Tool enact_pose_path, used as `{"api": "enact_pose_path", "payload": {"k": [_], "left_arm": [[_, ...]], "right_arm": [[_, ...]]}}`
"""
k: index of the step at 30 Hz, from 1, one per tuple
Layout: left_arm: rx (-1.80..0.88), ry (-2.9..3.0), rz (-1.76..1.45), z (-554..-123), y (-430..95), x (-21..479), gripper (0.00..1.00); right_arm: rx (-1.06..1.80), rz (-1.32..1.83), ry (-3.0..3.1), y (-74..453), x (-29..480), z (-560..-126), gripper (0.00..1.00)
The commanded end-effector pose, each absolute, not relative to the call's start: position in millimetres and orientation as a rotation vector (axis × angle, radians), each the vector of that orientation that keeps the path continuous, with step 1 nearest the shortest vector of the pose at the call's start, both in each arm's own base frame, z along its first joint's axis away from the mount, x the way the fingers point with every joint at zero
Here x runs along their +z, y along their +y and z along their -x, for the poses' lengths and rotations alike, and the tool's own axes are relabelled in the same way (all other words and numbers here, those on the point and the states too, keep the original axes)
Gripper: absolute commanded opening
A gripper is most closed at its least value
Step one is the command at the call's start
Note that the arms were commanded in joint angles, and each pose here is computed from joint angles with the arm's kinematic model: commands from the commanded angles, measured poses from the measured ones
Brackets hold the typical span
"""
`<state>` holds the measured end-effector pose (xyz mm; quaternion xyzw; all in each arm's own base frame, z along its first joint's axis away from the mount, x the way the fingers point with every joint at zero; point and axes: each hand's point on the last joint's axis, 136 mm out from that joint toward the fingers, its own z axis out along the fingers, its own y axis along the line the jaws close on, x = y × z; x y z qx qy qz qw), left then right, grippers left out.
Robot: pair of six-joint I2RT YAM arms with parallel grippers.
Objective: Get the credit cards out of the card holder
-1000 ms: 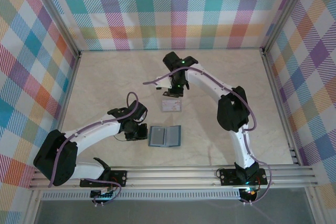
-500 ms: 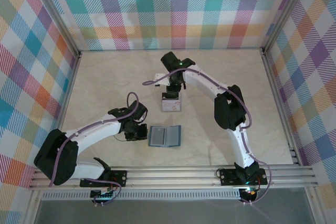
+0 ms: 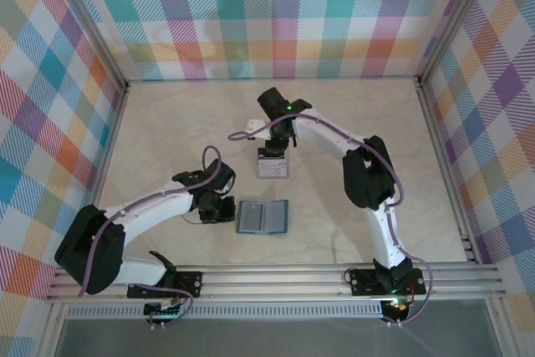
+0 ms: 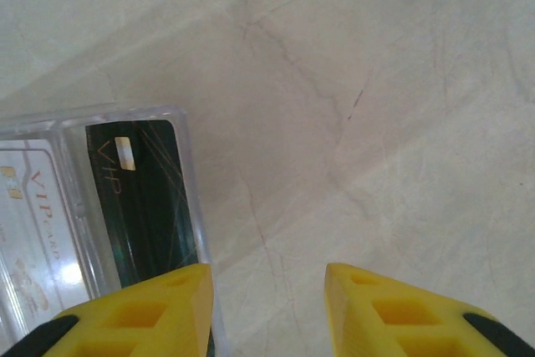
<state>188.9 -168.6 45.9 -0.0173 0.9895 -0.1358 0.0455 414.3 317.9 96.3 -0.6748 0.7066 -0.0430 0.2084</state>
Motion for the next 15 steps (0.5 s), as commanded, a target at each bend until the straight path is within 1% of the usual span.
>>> {"api": "enact_pose_path", "payload": {"k": [1, 5, 8, 15], "left_arm": [[-0.413, 3.014, 0.055, -193, -168, 54, 0.14], [-0.433, 2.996, 0.052, -197, -172, 57, 0.14], [-0.452, 2.993, 0.047, -202, -177, 58, 0.13], [-0.428, 3.012, 0.026, -212, -181, 52, 0.11]], "right_arm": [[-0.071, 1.833, 1.949, 326, 119, -405, 0.41], [-0.033, 1.740, 1.950, 332, 142, -400, 0.41], [0.042, 1.615, 1.995, 334, 162, -391, 0.41], [0.374, 1.176, 2.209, 331, 197, -348, 0.41]]}}
